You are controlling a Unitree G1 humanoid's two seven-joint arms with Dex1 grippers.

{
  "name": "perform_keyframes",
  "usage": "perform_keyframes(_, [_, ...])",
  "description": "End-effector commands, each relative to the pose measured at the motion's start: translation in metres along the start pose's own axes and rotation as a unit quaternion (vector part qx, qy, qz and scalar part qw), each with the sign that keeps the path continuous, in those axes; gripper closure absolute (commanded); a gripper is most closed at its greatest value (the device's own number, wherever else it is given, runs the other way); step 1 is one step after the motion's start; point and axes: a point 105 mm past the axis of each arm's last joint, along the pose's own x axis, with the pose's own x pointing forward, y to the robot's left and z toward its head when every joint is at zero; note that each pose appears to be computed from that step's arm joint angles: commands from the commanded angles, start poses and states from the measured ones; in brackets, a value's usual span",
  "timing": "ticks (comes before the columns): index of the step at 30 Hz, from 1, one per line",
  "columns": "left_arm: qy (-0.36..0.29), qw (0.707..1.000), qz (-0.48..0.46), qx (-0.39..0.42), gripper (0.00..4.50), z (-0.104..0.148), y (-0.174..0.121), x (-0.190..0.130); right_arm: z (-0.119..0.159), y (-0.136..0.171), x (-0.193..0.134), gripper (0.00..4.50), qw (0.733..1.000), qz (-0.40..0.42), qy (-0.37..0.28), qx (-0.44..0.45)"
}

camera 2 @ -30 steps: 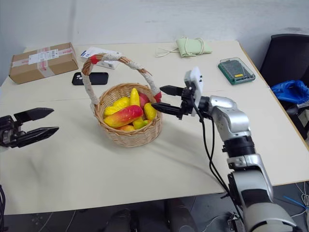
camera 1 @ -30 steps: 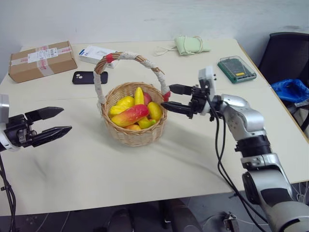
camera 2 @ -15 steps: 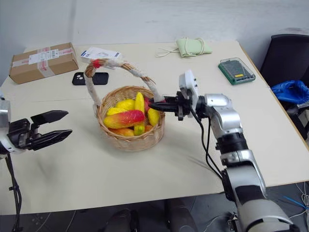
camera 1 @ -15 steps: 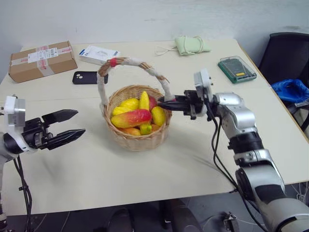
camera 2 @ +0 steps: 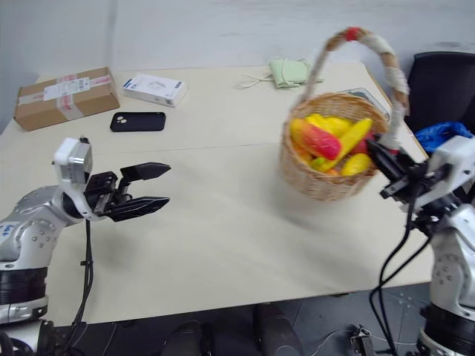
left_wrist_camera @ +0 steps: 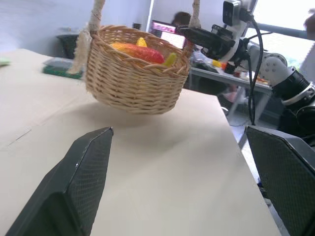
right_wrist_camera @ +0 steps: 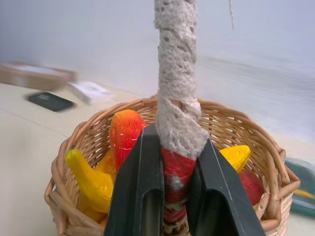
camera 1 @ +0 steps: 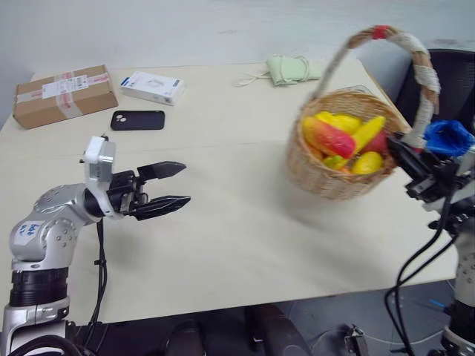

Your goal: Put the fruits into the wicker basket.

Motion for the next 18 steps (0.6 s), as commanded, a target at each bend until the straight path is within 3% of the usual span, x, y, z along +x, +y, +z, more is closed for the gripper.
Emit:
perform_keyframes(1, [0.003,0.999,-0.027,0.023,0.00,0.003,0.004,0.011,-0.001,-0.030,-0.017,4.33,0.997,-0.052,0.008,-0.053])
perform_keyframes(5, [-0.018,0.999,-0.035,0.026,0.00,0.012,0.009,0.019,-0.017,-0.044,-0.021,4.33,0.997,-0.076,0.018,-0.018])
perform_keyframes(9, [-0.002,0.999,-0.035,0.031,0.00,0.008,0.010,0.016,-0.026,-0.055,-0.030,3.08,0.995,-0.088,0.037,-0.016])
perform_keyframes(18, [0.049,0.999,-0.003,0.022,0.00,-0.020,0.010,-0.001,0.005,-0.049,-0.079,0.04,0.995,-0.057,0.071,-0.046])
